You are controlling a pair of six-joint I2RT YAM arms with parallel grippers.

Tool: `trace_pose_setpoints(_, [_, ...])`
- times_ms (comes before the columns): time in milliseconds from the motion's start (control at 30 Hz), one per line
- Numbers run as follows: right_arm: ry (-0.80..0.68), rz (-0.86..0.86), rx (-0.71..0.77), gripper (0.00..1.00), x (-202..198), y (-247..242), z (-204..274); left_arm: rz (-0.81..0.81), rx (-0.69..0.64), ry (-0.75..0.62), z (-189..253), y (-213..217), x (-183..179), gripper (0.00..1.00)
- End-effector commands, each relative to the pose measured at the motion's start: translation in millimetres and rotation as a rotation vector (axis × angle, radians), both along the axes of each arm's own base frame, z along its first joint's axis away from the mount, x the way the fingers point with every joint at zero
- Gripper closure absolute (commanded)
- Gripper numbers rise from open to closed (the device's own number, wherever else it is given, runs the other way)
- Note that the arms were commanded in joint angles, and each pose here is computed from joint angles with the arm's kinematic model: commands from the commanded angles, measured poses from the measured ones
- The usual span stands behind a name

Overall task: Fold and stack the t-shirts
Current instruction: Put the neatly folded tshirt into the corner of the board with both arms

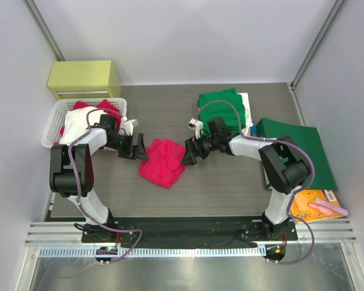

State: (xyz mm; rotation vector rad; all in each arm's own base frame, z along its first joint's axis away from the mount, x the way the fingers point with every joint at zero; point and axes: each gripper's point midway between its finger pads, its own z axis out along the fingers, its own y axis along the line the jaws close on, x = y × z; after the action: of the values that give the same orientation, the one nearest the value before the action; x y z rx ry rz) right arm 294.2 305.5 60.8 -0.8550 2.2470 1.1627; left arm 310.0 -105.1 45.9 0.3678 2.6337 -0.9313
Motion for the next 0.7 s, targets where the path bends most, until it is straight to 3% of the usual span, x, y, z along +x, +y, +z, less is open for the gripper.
trace_pose_setpoints(0, [-0.073, -0.022, 0.019, 0.0, 25, 5, 7, 0.04, -0.011, 0.058, 8, 8, -21, 0.0])
trace_pose_setpoints(267, [-0.082, -0.072, 0.016, 0.0, 49, -4, 1, -0.012, -0.262, 0.103, 43, -25, -37, 0.0])
trace_pose_setpoints(567, [-0.091, -0.092, 0.02, 0.0, 60, -1, -5, -0.015, -0.33, 0.226, 26, -35, -41, 0.0])
trace_pose_setpoints(667, [-0.085, -0.097, 0.037, 0.0, 66, 4, -4, -0.001, -0.28, 0.223, 20, -30, -38, 0.0])
